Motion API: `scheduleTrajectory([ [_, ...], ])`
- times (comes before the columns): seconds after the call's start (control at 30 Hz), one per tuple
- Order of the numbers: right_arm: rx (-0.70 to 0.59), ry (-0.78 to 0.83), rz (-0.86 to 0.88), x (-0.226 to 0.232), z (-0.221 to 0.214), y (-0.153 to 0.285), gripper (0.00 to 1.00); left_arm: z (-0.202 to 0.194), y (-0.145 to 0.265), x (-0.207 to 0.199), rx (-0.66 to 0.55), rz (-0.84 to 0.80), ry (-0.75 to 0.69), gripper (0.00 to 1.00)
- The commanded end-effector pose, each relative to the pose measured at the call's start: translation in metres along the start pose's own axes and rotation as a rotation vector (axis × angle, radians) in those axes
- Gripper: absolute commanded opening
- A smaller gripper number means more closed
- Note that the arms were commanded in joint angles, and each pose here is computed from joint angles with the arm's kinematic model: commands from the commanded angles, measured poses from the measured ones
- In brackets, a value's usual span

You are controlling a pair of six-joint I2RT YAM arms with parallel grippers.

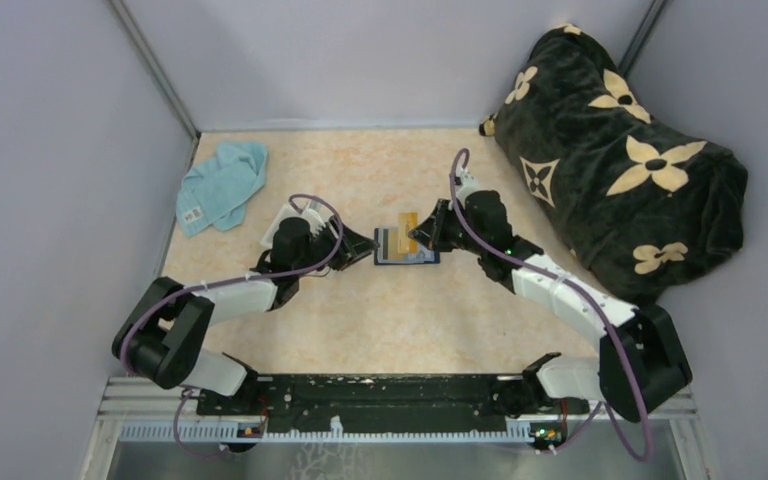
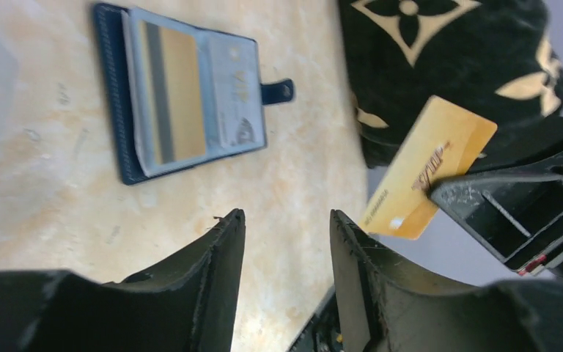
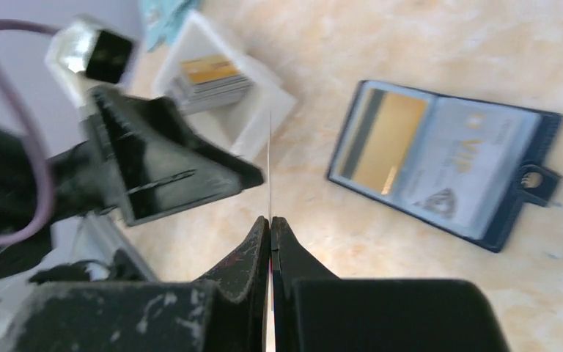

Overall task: Put the credit cards into the card holder
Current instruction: Pick up the credit card from the storage box, then turn over the card slot in the card holder.

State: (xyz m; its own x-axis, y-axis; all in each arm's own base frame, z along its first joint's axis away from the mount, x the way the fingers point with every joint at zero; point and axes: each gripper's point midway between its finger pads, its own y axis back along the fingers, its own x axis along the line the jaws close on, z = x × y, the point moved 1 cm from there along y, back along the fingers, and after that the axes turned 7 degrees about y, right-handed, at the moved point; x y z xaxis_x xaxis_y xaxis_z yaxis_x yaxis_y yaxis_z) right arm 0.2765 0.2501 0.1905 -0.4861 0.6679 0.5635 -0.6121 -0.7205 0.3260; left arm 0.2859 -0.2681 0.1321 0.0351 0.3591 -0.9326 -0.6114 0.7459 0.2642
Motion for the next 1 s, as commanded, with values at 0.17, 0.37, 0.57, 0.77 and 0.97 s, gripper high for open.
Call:
scheduleTrajectory([
  [0.17, 0.156, 0.053, -0.457, -0.087, -0.001, -0.025, 0.0, 0.018, -0.011, 0.041, -0.041, 0.257, -0.121, 0.43],
  [0.37, 0.162, 0.079, -0.567, -0.107, 0.012, -0.027, 0.0, 0.022, -0.019, 0.053, -0.018, 0.322, -0.161, 0.33],
  [0.57, 0.182, 0.092, -0.62, -0.122, 0.019, -0.027, 0.0, 0.018, -0.032, 0.061, 0.015, 0.366, -0.189, 0.28],
  [0.77, 0.217, 0.094, -0.643, -0.134, 0.01, -0.029, 0.0, 0.014, -0.042, 0.066, 0.03, 0.401, -0.215, 0.26],
  [0.97, 0.234, 0.086, -0.635, -0.14, 0.005, -0.035, 0.0, 0.014, -0.045, 0.073, 0.032, 0.432, -0.227, 0.26],
])
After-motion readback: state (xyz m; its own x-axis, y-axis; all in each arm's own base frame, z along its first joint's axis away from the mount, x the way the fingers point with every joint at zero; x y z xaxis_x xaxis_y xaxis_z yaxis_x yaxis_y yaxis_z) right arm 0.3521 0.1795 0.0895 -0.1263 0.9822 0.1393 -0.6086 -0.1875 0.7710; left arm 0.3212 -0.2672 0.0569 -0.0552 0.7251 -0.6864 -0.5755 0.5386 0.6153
